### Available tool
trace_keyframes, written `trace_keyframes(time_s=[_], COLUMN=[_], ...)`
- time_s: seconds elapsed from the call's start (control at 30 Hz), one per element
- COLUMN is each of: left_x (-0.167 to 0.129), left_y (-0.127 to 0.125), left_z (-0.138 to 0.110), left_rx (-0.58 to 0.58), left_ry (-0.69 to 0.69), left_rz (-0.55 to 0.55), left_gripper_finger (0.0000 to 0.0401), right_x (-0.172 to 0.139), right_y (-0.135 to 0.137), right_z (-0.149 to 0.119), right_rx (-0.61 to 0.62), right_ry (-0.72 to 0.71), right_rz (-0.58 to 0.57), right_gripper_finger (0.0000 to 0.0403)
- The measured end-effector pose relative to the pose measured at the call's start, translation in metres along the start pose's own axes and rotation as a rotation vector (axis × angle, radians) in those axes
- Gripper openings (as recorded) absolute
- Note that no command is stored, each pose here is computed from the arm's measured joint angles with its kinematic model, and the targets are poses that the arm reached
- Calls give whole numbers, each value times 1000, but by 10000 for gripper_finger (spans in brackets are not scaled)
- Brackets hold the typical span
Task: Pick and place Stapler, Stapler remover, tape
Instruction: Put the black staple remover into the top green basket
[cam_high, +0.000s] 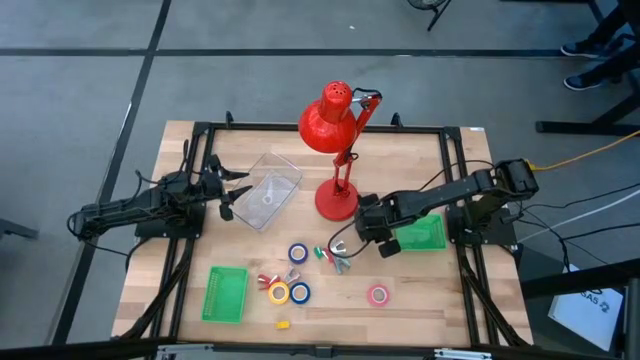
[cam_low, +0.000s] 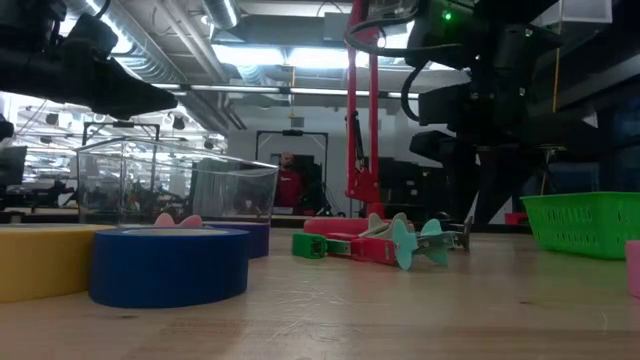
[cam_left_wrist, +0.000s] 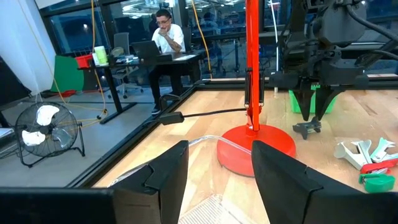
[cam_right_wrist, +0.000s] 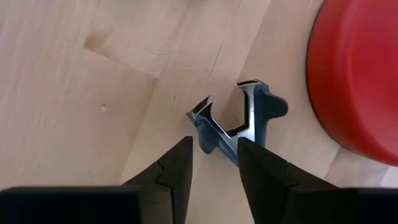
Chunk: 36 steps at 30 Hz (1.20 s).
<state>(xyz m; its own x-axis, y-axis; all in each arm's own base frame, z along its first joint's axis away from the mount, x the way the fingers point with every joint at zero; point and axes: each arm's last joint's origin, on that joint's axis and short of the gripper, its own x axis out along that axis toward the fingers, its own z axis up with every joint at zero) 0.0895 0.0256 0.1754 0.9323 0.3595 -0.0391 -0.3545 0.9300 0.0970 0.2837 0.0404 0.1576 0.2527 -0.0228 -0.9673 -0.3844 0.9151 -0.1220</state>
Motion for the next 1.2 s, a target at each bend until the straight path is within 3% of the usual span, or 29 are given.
trace_keyframes(time_s=[0.4, 1.2], left_x=[0, 0], left_y=[0, 0], left_z=[0, 0], left_rx=[0, 0], left_ry=[0, 0], left_rz=[0, 0], left_gripper_finger=[175, 173], right_x=[0, -1], right_y=[1, 1], right_z=[2, 4], right_rx=[4, 1], right_ry=[-33, -57], right_rz=[54, 75], right_gripper_finger=[50, 4])
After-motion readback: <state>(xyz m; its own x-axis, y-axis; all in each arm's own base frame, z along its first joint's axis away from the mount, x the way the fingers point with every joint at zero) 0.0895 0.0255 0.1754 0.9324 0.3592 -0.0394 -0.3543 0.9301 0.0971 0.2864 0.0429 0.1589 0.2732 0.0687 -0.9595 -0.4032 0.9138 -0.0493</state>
